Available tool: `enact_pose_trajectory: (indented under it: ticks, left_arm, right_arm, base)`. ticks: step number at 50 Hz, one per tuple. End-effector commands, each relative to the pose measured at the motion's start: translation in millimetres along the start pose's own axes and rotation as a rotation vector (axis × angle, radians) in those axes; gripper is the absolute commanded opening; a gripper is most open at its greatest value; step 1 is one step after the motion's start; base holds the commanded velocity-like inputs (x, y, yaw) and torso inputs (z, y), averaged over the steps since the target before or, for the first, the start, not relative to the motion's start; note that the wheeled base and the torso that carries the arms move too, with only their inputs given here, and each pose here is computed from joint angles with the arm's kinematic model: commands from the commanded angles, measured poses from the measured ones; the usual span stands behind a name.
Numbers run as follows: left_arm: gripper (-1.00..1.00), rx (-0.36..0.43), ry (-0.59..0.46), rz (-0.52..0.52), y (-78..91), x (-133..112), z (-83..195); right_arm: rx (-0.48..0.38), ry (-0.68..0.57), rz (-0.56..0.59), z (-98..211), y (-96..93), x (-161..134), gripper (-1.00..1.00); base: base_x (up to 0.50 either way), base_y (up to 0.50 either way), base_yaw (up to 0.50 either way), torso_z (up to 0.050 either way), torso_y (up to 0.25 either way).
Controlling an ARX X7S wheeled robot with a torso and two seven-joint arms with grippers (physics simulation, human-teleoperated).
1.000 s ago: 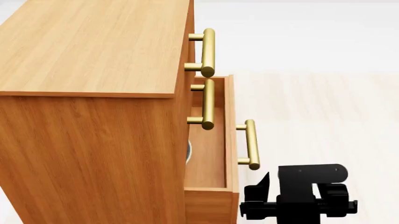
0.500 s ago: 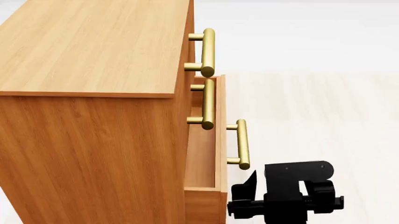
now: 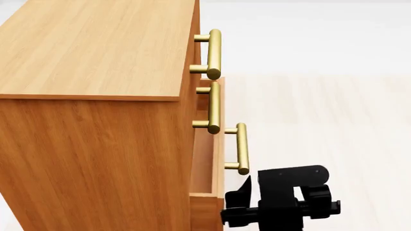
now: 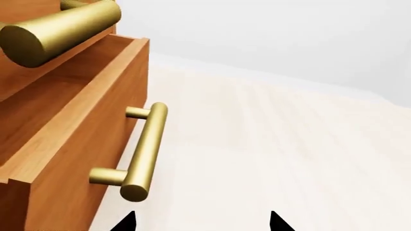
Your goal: Put the bowl in the bottom drawer of the cabinet and close it.
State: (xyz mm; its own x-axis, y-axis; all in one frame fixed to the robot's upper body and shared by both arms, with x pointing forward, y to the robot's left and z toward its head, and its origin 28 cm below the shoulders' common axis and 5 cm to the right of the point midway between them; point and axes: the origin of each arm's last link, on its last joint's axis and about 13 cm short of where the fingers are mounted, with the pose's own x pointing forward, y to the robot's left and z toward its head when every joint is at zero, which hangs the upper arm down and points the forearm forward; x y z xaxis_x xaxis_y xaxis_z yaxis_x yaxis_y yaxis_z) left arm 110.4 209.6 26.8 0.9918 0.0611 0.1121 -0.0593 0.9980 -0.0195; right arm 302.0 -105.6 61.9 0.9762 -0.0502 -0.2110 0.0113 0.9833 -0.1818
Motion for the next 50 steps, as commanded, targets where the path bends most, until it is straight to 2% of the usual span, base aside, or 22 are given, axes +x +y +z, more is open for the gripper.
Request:
enact_pose_trajectory:
  ticks: [1, 22, 32, 50]
  left_arm:
    - [1.0, -0.005, -0.004, 0.004, 0.1, -0.2, -0.3]
    - [1.0, -0.033, -0.018, 0.019, 0.6, -0.3, 2.2]
    - [1.0, -0.11, -0.04, 0.028, 2.5, -1.2, 7.3]
    - [1.0, -0.11, -0.034, 0.022, 2.1, -0.3, 5.2]
  right_arm:
    - [0.014, -0.001, 0.045, 0.3, 8.4, -2.0, 1.0]
    - [0.008, -0.016, 0.065, 5.2, 15.8, 1.7, 1.0]
    - [0.0, -0.016, 0.077, 5.2, 20.4, 2.6, 1.0]
    - [-0.011, -0.016, 0.096, 6.2, 28.1, 5.0, 1.0]
  base:
    - [0.0, 0.0, 0.0, 0.0, 0.0]
    - [0.0, 0.0, 0.0, 0.0, 0.0]
    - [0.0, 0.0, 0.0, 0.0, 0.0]
    - [0.0, 0.0, 0.0, 0.0, 0.0]
